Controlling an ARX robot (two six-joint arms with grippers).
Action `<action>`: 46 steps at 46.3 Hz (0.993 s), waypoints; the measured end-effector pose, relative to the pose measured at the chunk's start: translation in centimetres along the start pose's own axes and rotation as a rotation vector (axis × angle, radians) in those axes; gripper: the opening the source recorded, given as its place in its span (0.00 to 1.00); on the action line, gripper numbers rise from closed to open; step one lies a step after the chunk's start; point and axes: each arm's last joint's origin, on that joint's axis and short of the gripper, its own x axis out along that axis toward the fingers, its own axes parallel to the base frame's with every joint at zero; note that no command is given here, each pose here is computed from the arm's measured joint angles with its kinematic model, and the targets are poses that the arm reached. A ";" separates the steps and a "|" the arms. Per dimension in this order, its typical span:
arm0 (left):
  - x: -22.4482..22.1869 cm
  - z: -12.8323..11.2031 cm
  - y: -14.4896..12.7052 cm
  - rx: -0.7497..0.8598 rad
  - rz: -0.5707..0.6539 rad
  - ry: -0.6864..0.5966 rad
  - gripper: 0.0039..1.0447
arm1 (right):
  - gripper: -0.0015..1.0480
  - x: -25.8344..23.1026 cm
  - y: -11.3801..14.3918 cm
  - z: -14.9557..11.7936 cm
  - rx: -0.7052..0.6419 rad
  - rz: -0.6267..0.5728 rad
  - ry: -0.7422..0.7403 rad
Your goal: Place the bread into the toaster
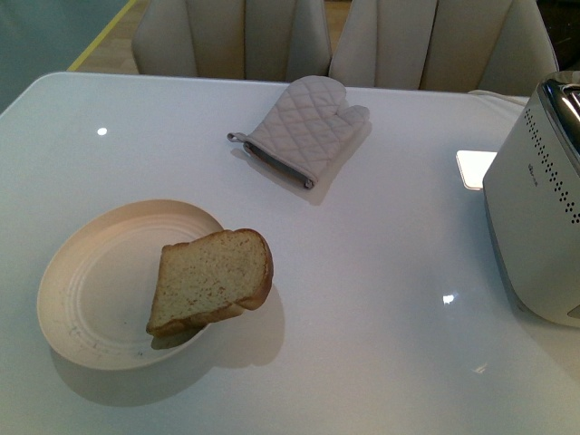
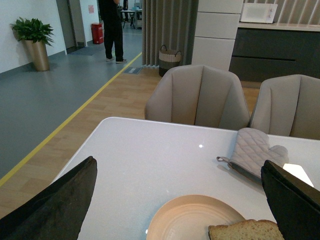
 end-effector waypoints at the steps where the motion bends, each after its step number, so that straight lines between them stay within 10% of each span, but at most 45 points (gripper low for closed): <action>1: 0.0 0.0 0.0 0.000 0.000 0.000 0.94 | 0.91 0.0 0.0 0.0 0.000 0.000 0.000; 26: 0.0 0.0 0.0 0.000 0.000 0.000 0.94 | 0.91 0.0 0.0 0.0 0.000 0.000 0.000; 32: 1.0 0.5 0.2 -0.325 -0.073 0.463 0.94 | 0.91 0.0 0.0 0.0 0.000 0.002 0.000; 46: 7.9 1.2 1.4 -0.490 -0.048 0.521 0.94 | 0.91 0.0 0.0 0.0 0.000 0.001 0.000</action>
